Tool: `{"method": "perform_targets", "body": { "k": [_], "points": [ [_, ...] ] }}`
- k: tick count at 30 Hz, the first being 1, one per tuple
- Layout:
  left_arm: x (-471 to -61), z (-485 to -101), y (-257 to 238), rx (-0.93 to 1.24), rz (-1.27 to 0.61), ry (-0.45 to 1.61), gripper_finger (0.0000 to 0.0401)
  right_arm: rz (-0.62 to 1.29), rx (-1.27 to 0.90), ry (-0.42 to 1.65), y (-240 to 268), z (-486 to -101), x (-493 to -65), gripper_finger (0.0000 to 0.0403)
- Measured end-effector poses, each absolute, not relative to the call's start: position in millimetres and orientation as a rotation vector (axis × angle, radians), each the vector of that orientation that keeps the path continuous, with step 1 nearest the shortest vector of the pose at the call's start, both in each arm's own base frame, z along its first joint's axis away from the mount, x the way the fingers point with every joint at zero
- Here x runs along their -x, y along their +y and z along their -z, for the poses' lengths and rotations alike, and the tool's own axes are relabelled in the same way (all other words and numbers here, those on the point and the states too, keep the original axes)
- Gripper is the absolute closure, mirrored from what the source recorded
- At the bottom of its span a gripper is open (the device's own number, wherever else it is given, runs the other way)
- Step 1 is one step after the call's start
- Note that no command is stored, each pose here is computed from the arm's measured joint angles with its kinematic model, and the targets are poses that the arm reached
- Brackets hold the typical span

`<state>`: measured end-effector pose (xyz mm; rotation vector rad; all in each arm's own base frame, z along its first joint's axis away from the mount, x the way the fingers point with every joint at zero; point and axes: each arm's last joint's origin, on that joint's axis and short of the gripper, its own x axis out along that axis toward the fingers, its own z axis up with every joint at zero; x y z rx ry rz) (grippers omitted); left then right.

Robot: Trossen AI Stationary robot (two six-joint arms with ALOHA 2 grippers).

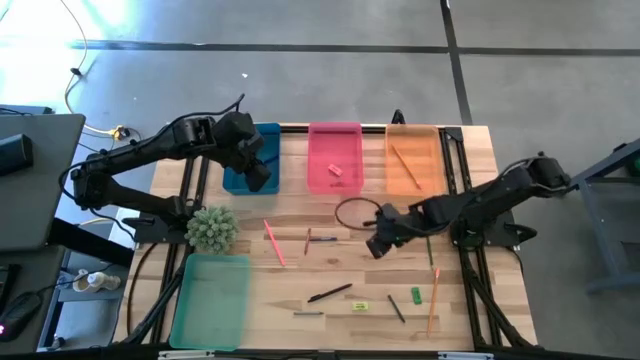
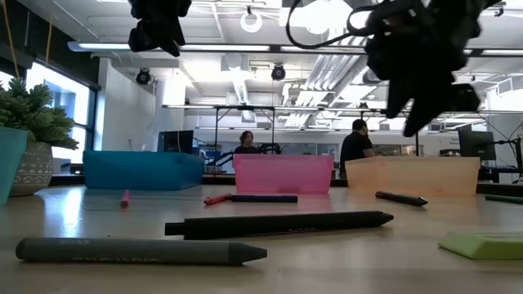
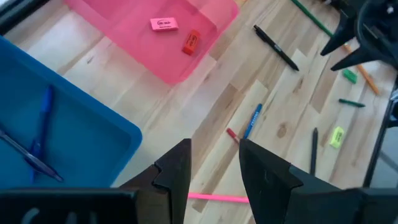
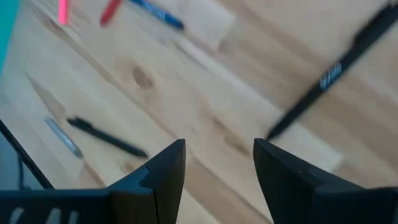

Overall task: Sort crayons/erasers/pens/pencils in bins
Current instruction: Put the top black pen into the blue bin

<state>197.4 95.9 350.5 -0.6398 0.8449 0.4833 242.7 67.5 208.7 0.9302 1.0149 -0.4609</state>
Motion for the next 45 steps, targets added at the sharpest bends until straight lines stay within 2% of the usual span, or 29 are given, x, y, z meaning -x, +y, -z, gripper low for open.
{"method": "perform_targets", "body": {
  "k": [5, 13, 23, 30, 45],
  "points": [
    [-201.4, -350.5, 87.3, 0.701, -0.484, 0.841, 0.0279, 0.55, -0.925, 1.059, 79.1, -204.9, -231.1, 0.0222],
    [-206.7, -350.4, 74.0, 0.731, -0.467, 0.848, 0.0279, 0.796, -0.947, 0.933, 56.3, -203.3, -231.3, 0.0222],
    [-192.0, -341.5, 70.6, 0.654, -0.72, 0.984, 0.0279, 0.915, -0.943, 0.876, 14.5, -203.3, -237.3, 0.0222],
    [-187.8, -341.0, 74.1, 0.496, -0.822, 1.008, 0.0279, 0.981, -0.978, 0.886, -2.1, -194.2, -243.0, 0.0222],
    [-191.3, -346.1, 88.8, 0.249, -0.752, 0.99, 0.0279, 1.066, -1.074, 0.962, -15.1, -156.4, -262.3, 0.0222]
  ]
}}
